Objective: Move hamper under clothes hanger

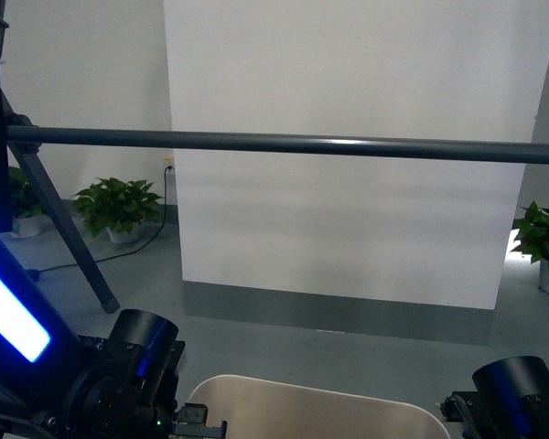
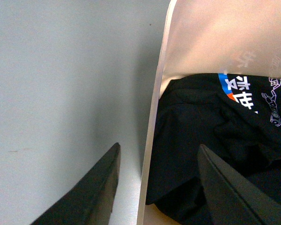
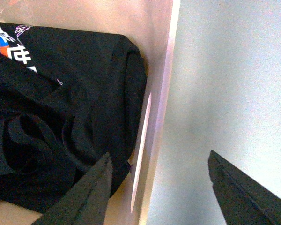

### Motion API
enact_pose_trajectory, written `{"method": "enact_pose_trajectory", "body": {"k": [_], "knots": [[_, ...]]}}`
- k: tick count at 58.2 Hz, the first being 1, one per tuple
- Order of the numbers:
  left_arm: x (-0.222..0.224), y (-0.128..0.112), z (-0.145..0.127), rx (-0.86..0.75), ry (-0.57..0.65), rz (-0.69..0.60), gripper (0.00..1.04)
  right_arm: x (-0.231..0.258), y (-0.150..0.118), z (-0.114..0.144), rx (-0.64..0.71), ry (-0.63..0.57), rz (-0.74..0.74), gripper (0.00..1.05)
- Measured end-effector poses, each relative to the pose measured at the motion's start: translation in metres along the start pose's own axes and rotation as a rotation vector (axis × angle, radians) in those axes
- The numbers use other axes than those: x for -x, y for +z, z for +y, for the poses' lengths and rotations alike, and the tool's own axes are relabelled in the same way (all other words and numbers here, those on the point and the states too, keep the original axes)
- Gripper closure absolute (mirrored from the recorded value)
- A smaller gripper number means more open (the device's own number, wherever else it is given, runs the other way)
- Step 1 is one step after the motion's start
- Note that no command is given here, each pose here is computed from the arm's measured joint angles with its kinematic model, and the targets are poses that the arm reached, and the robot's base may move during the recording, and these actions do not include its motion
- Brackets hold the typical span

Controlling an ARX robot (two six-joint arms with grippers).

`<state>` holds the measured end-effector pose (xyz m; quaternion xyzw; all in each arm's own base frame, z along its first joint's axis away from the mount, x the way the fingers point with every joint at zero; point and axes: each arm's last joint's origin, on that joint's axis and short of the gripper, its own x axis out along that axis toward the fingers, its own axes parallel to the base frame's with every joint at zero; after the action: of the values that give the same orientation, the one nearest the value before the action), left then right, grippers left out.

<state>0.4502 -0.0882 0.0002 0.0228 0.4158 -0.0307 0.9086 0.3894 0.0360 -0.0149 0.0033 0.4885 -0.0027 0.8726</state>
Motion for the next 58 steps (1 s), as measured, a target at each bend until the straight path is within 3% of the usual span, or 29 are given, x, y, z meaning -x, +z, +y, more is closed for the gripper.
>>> {"method": "enact_pose_trajectory", "body": {"k": [6,12,15,30,36,48,58], "knots": [[0.000,0.000,-0.001,-0.001,-0.001,0.000,0.35,0.000,0.000,0.000,0.000,0.000,0.000,0.26],[0.001,0.000,-0.002,-0.003,-0.007,-0.001,0.14,0.000,0.000,0.000,-0.001,0.000,0.000,0.06],[0.001,0.001,-0.002,-0.004,-0.007,-0.002,0.05,0.000,0.000,0.000,0.000,0.000,0.000,0.08],[0.001,0.001,-0.002,-0.001,-0.002,-0.008,0.07,0.000,0.000,0.000,0.000,0.000,0.000,0.08],[0.002,0.010,-0.003,0.056,0.035,-0.159,0.07,0.000,0.000,0.000,-0.002,-0.006,-0.007,0.08],[0.012,0.039,-0.007,0.081,0.013,-0.292,0.07,0.006,0.009,-0.002,-0.172,-0.063,-0.345,0.08],[0.026,0.068,-0.009,0.079,-0.006,-0.372,0.07,0.028,0.035,-0.003,-0.219,-0.047,-0.477,0.08]]}}
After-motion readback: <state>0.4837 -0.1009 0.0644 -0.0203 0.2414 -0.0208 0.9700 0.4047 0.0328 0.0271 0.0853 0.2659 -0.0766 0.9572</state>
